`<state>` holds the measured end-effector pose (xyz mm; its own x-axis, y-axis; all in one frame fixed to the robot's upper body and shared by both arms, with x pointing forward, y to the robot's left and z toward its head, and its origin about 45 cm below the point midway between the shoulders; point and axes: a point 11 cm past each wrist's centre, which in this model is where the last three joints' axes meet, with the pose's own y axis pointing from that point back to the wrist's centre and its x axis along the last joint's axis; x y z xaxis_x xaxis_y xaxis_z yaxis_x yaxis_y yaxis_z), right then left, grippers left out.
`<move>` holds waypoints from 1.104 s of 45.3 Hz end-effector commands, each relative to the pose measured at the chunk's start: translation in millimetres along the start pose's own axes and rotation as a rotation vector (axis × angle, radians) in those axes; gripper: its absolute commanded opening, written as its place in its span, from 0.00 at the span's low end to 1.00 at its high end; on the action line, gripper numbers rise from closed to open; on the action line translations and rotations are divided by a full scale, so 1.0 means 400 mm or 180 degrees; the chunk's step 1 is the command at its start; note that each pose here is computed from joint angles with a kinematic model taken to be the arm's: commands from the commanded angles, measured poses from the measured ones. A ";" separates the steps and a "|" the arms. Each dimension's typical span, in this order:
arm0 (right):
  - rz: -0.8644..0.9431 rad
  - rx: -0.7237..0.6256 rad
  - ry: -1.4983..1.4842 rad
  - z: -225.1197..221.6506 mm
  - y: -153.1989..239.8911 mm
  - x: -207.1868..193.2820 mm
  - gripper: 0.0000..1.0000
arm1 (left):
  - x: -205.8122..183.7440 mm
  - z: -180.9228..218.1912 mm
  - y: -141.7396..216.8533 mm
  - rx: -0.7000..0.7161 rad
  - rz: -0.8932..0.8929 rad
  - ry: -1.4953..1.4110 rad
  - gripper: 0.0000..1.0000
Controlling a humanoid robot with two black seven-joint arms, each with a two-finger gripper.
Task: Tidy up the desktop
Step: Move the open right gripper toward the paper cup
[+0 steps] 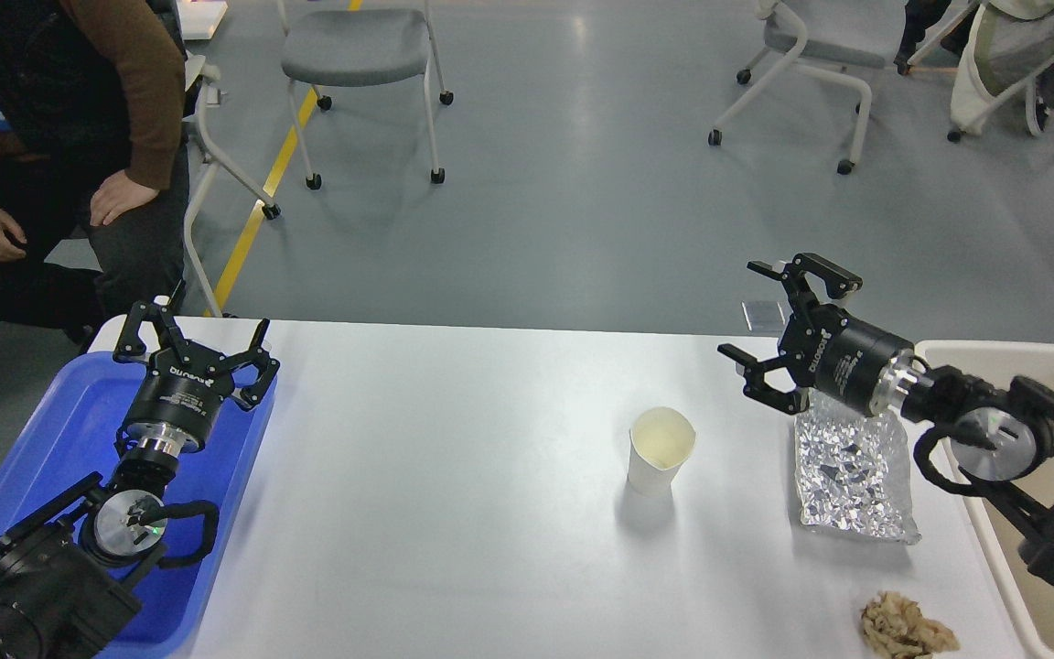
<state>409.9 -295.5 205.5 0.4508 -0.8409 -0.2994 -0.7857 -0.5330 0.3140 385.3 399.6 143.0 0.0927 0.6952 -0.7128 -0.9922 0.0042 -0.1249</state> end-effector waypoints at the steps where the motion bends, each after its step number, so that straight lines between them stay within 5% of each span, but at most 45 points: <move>1: -0.0123 -0.0558 0.1253 -0.022 0.005 -0.022 1.00 | 0.000 0.000 0.000 0.0000 0.0000 0.0001 1.00; 25: -0.0607 -0.1737 0.3055 0.042 -0.052 -0.084 1.00 | 0.000 0.001 0.000 0.0006 -0.0011 -0.0004 1.00; 50: -0.0784 -0.1874 0.3226 0.146 -0.144 -0.139 1.00 | 0.002 0.000 0.003 0.0006 -0.0006 0.0000 1.00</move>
<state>406.0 -227.2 170.6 0.8869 -0.2952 0.3552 -0.4562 -0.4394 0.7738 384.2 400.1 142.4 0.0948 0.6954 -0.7124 -0.9921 0.0070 -0.1251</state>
